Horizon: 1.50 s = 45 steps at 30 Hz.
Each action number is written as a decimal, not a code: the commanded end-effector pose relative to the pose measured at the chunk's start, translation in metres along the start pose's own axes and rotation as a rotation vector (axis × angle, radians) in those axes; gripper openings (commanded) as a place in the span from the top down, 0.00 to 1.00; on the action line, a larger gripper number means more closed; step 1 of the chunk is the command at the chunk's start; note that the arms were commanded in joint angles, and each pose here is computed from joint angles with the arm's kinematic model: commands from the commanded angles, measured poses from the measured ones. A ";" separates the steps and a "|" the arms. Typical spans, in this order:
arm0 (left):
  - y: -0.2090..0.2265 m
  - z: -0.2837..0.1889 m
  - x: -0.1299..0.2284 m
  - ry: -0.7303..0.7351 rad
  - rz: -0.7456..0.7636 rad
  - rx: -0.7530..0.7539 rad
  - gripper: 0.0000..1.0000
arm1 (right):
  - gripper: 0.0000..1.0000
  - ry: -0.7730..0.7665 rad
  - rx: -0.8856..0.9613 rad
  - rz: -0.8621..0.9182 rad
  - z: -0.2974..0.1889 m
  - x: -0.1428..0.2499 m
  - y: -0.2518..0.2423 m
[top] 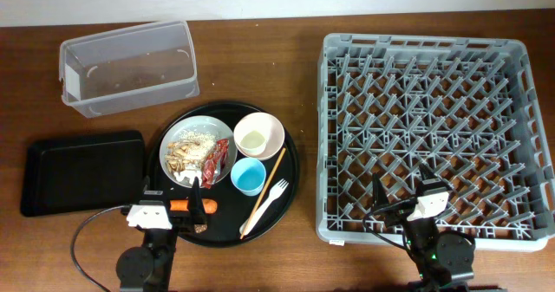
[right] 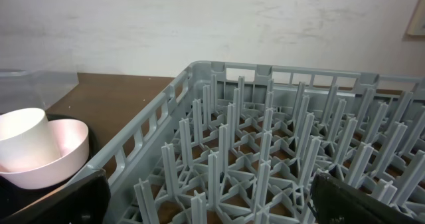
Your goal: Sort waste into correct bins and load items into the dishwasher rack
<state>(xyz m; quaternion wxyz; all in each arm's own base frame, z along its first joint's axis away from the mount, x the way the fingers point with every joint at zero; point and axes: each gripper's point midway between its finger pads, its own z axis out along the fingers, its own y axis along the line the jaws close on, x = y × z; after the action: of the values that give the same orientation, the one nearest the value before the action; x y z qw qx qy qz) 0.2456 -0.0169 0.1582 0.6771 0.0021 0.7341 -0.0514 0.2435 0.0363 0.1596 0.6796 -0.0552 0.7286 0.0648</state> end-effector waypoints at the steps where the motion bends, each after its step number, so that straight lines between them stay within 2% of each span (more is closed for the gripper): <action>1: 0.000 0.000 0.002 0.000 0.020 -0.001 0.01 | 0.01 0.002 -0.005 -0.007 0.000 0.002 0.001; 34: 0.001 0.000 0.000 -0.008 0.020 -0.009 0.01 | 0.01 0.002 -0.010 -0.006 0.000 0.002 0.002; 37: -0.001 0.000 -0.002 -0.015 0.020 0.002 0.01 | 0.01 -0.002 -0.012 0.060 0.000 0.001 0.003; 41: -0.009 -0.003 0.002 0.044 -0.032 0.044 0.01 | 0.01 -0.002 -0.014 0.104 -0.003 -0.011 0.003; 45: -0.010 -0.013 -0.008 0.168 -0.039 0.033 0.01 | 0.01 0.100 -0.021 0.134 -0.010 -0.024 0.006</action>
<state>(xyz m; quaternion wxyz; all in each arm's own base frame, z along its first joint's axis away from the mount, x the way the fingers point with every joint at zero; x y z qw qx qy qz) 0.2373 -0.0193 0.1465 0.6277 -0.0015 0.7760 -0.0615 0.2376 0.0361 0.1535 0.6347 -0.0179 0.7665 0.0967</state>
